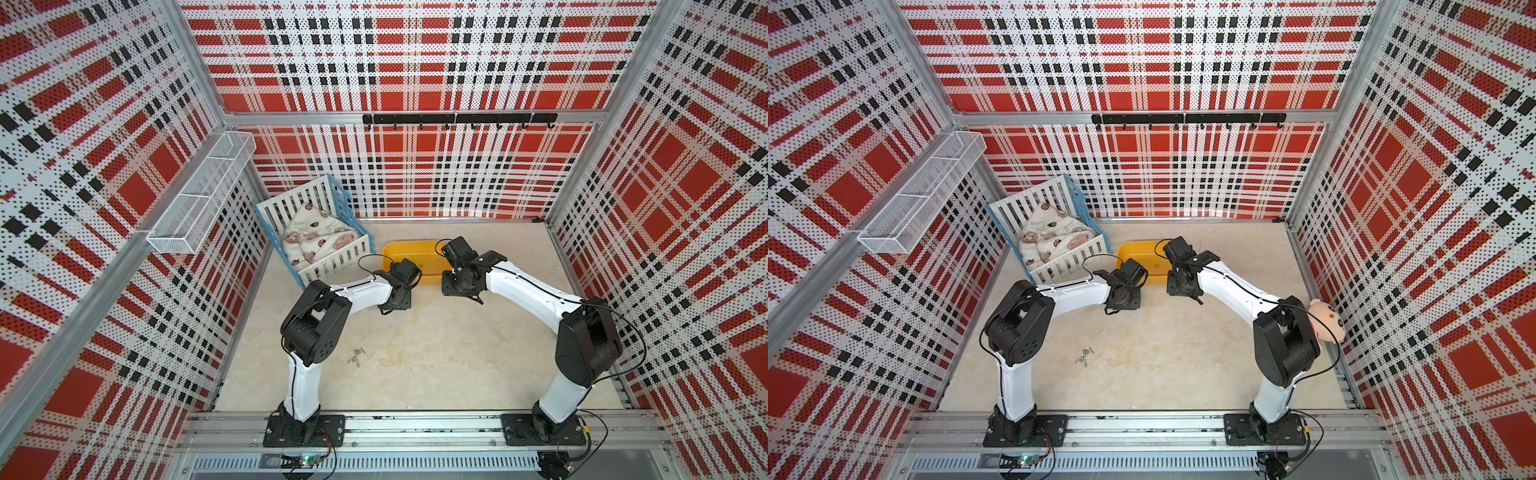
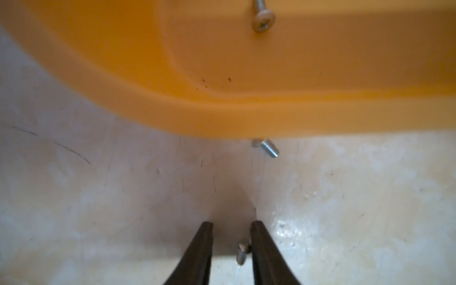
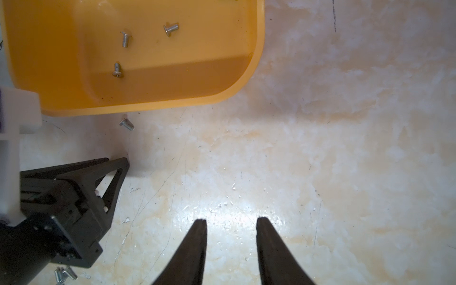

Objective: Put the screws on the desktop into the storage box
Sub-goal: Pick up the screw from the center of the board.

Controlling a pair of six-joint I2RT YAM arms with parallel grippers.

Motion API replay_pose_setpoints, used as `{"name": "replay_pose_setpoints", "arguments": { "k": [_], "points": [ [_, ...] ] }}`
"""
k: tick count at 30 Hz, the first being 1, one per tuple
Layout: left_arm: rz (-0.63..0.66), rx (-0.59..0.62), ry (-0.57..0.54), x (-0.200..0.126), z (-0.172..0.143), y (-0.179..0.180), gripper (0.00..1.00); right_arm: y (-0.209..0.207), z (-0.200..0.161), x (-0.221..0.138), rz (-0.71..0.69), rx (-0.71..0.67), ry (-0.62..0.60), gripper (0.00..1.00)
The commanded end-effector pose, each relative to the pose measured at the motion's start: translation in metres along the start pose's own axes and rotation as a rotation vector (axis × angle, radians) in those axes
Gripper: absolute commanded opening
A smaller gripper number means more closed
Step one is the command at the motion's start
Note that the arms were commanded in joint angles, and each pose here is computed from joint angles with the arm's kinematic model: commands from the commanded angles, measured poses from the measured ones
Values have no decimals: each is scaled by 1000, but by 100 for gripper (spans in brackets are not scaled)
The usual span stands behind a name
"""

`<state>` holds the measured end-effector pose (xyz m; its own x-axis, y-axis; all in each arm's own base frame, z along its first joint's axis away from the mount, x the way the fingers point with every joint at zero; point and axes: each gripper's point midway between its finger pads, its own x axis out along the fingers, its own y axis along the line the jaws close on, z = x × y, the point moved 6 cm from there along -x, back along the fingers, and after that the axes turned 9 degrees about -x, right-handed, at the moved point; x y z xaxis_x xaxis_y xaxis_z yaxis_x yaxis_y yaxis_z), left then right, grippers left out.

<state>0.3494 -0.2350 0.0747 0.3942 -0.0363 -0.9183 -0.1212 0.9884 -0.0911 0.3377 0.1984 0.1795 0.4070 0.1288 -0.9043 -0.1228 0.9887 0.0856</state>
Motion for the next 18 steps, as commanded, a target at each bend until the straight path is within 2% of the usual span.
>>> {"name": "replay_pose_setpoints", "arguments": {
  "k": [1,18],
  "points": [
    [32,37,26,5,-6,-1,29,-4,5,-11,14,21,-37,39],
    [60,58,55,5,-22,4,15,-5,4,-8,23,23,-34,39]
  ]
}}
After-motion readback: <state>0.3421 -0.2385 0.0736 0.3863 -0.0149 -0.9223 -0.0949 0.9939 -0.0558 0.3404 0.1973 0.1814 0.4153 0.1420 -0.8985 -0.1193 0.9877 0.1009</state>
